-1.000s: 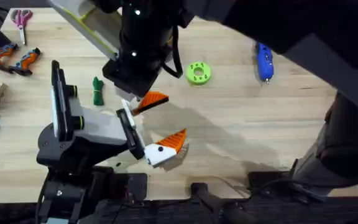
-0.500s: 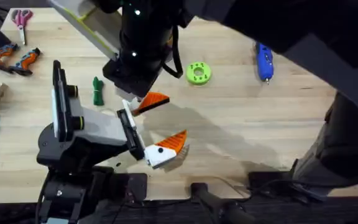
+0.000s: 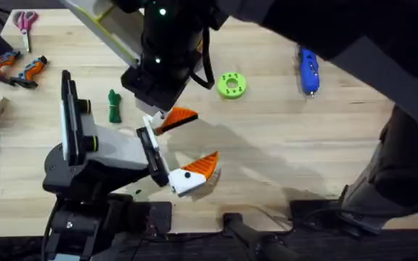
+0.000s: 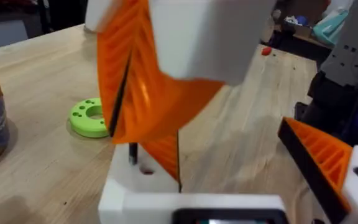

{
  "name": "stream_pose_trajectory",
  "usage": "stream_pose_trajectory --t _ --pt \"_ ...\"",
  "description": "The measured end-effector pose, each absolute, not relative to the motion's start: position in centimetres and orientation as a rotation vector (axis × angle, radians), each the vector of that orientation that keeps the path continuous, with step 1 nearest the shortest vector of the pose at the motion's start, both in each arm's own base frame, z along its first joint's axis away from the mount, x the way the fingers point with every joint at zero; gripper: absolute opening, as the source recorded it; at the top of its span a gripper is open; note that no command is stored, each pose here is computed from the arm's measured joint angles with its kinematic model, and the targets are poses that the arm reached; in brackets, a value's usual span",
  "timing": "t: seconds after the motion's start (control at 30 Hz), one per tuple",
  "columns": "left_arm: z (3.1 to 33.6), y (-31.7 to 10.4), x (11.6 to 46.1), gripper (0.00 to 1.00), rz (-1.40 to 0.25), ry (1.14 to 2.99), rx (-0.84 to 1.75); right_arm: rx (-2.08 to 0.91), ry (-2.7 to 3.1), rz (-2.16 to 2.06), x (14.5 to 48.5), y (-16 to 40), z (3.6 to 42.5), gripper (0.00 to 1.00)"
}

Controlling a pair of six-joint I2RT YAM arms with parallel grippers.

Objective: Pick up the gripper from the table and insert it into the empty holder that is missing its gripper. Then pick up a screw, insert it into the mounting hole, and use the screwdriver to tighten it. Finally, clean up the table by picking up the vegetable and placing it into the bucket.

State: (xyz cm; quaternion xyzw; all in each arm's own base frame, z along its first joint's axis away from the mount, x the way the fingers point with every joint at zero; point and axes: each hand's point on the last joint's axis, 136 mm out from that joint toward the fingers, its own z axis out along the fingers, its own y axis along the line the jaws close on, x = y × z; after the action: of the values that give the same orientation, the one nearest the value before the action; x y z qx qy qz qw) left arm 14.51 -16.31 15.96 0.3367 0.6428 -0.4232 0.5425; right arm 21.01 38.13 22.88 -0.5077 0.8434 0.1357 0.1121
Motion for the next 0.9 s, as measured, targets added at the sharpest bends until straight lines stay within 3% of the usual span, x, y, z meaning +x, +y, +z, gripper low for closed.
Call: stream_pose_trajectory --t 0.43,0.9 --pt "16.0 -16.3 14.5 0.986 -1.005 1.526 0.800 -1.435 2.446 0.430 20.6 36.7 25.8 0.006" --pt "16.0 -16.3 14.5 0.985 -1.005 1.526 0.800 -1.431 2.459 0.444 19.4 37.1 25.9 0.006"
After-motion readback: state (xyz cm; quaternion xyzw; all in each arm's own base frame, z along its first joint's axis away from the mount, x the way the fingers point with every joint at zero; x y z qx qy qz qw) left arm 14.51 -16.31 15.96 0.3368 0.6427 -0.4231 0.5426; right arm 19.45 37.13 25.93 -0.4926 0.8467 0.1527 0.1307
